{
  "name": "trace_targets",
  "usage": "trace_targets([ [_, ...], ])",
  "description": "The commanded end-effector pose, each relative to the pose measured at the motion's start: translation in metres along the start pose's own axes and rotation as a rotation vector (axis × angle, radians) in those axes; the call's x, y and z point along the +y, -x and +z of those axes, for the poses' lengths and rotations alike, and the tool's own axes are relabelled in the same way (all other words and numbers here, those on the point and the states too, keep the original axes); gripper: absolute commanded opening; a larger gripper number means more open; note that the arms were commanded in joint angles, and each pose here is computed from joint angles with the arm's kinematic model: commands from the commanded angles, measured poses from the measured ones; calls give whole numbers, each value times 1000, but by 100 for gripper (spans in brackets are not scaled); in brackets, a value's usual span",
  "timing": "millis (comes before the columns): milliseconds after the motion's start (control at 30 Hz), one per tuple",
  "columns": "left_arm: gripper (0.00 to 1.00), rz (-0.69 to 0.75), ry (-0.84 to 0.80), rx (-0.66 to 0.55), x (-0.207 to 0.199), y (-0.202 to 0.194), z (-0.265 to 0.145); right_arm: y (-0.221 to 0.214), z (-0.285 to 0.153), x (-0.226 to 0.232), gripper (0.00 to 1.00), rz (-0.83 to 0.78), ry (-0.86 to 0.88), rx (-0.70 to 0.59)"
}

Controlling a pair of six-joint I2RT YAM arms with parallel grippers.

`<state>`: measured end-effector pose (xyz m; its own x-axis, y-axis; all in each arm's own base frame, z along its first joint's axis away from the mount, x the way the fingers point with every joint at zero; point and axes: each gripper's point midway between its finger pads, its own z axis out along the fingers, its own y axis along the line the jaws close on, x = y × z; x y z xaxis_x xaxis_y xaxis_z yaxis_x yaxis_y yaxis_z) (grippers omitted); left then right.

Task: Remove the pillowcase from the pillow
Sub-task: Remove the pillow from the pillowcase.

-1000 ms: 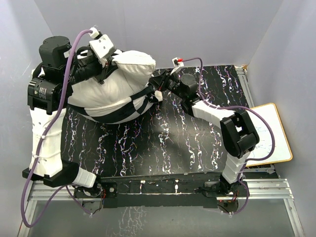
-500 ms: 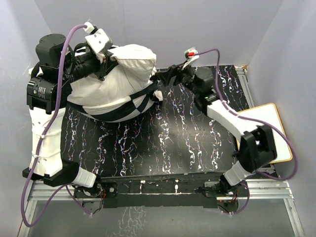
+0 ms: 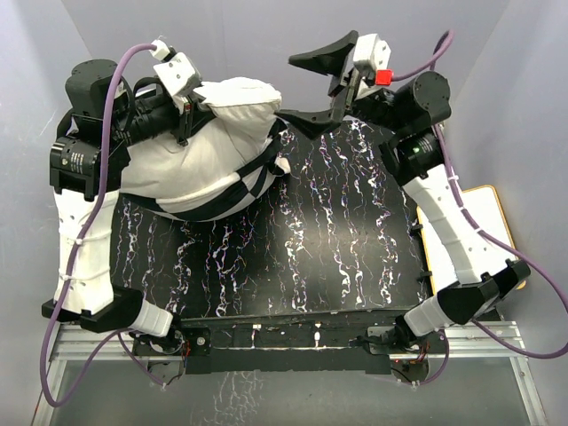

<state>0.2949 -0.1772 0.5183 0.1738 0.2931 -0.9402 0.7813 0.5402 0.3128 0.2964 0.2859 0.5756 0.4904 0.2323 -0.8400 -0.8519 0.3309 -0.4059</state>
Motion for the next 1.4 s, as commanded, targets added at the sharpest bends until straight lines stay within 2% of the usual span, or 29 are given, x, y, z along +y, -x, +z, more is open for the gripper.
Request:
trace_targets([
  [0,0,112,-30,-149,-5,45,-9,-3,24,39,98,1,207,10],
  [167,0,100,-57,-137,-8,38,-5,-32,59,57,99,-9,242,92],
  [367,0,107,-73,-159,-13,48,-11,-109,68,38,100,-49,110,300],
  [400,0,108,-75,-161,-14,50,-13,-132,69,37,97,-33,102,342],
  [433,0,109,-73,-162,-15,50,-14,-146,69,33,91,-25,82,370],
  [467,0,110,-63,-162,-14,51,-16,-158,69,27,78,-15,43,395],
  [500,3,103,-38,-158,-11,51,-16,-167,68,14,57,-3,-24,415],
  [533,29,95,19,-144,-1,50,-18,-172,66,-3,32,37,-115,417],
  [567,59,89,69,-126,7,47,-20,-176,58,-23,13,75,-211,414],
  [600,71,92,136,-97,18,43,-23,-182,46,-38,9,114,-274,400],
  [667,84,94,266,-35,38,33,-33,-177,18,-57,8,179,-323,329],
  [700,89,92,338,0,49,27,-40,-158,6,-69,8,168,-349,254],
  [800,93,119,494,90,71,14,-59,-155,-30,-81,8,183,-387,228],
  [867,93,136,527,90,72,19,-71,-158,-44,-81,8,185,-383,237],
  [1000,95,137,533,79,65,18,-79,-154,-50,-68,8,177,-340,225],
  [1167,96,42,488,83,61,0,-59,-156,-54,-59,8,181,-323,237],
  [1300,95,-80,343,15,50,10,-24,-155,-60,-54,8,180,-323,253],
  [1367,91,-115,274,66,48,-4,-6,-151,-62,-55,8,175,-334,256],
])
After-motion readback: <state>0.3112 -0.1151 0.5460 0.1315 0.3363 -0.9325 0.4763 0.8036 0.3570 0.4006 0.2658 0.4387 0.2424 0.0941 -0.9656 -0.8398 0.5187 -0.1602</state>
